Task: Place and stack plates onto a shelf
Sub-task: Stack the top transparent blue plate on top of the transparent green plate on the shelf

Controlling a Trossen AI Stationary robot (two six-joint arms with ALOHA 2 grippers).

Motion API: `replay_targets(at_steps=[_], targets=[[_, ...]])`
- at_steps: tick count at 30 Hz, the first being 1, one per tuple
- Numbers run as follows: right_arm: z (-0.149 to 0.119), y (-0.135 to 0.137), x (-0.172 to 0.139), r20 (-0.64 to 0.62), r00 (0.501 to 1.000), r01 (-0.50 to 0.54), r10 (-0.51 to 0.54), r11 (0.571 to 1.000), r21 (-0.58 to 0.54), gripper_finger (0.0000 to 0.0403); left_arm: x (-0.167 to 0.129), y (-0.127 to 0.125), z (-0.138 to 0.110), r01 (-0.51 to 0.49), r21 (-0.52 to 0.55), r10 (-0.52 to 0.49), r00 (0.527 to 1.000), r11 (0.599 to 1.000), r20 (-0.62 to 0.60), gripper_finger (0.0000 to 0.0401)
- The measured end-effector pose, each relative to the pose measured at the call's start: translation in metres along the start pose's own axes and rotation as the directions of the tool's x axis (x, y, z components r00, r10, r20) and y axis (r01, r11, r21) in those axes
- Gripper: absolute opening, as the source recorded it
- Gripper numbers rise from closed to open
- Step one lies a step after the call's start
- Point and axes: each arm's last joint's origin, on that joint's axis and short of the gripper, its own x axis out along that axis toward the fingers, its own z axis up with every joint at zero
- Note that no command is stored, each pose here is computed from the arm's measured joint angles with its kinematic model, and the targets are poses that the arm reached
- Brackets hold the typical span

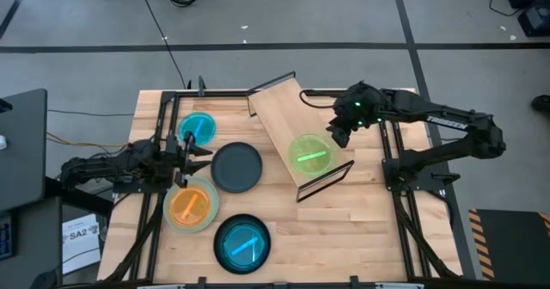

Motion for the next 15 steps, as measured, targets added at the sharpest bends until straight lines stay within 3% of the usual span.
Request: replay_targets(at_steps=[8,15], targets=[[-0.015,0.018,-0.038,0.153,0.988,0.008,0.003,0.997,-0.076,0.0132,0.0,0.001,0.005,-0.068,-0.003,0.068,0.997,0.998,0.041,0.0157],[-0.036,0.026,-0.032,0.219,0.973,-0.048,0.068,0.994,-0.098,0.0132,0.004,0.002,0.022,-0.201,-0.03,0.202,0.979,0.979,0.032,0.0157]])
